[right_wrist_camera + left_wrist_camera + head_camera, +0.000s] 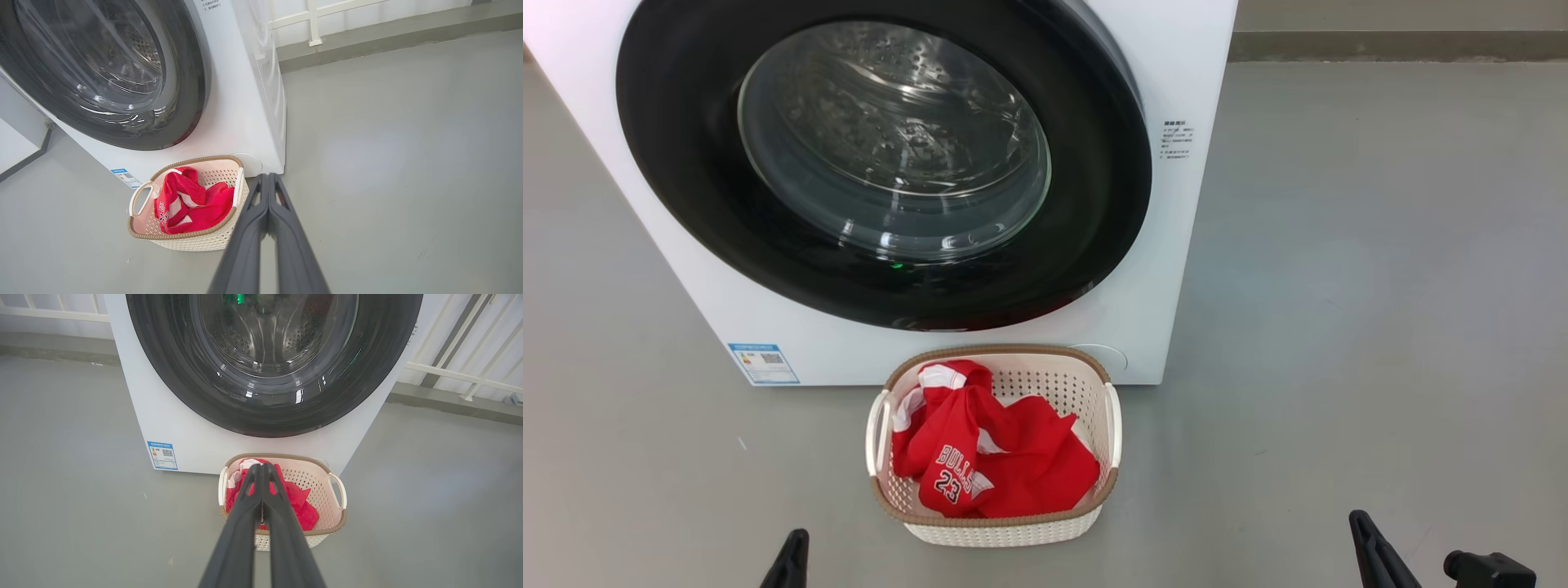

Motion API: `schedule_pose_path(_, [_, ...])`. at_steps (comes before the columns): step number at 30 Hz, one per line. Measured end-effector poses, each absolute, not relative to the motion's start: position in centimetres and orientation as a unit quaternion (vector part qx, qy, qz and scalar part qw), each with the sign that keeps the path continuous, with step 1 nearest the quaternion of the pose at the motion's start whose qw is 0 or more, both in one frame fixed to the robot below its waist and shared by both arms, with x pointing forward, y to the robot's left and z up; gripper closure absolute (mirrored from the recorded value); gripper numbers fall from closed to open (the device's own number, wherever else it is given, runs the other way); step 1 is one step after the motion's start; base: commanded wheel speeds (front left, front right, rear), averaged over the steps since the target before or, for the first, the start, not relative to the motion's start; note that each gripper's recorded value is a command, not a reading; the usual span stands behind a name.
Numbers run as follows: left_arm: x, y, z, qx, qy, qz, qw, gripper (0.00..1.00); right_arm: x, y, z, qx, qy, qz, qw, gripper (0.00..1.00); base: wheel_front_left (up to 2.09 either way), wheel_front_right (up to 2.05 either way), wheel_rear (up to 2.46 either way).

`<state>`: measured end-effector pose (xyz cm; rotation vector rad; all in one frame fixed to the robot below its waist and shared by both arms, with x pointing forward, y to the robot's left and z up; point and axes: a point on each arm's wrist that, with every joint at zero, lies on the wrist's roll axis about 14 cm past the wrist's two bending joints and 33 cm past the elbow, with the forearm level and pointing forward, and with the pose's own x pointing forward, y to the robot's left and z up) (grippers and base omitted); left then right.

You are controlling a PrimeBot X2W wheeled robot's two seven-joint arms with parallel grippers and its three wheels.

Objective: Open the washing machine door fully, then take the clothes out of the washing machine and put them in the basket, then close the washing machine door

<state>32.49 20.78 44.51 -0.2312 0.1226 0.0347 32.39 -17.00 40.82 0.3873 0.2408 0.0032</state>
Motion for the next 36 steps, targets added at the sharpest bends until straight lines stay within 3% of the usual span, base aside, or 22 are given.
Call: schedule_pose_path(36, [33.5, 20.9, 44.3, -0.308, 0.073, 0.054, 0.947, 1.00, 33.1, -18.7, 41.4, 0.355, 0.117, -0.056, 0.926, 1.00, 0.00, 0.00, 0.00])
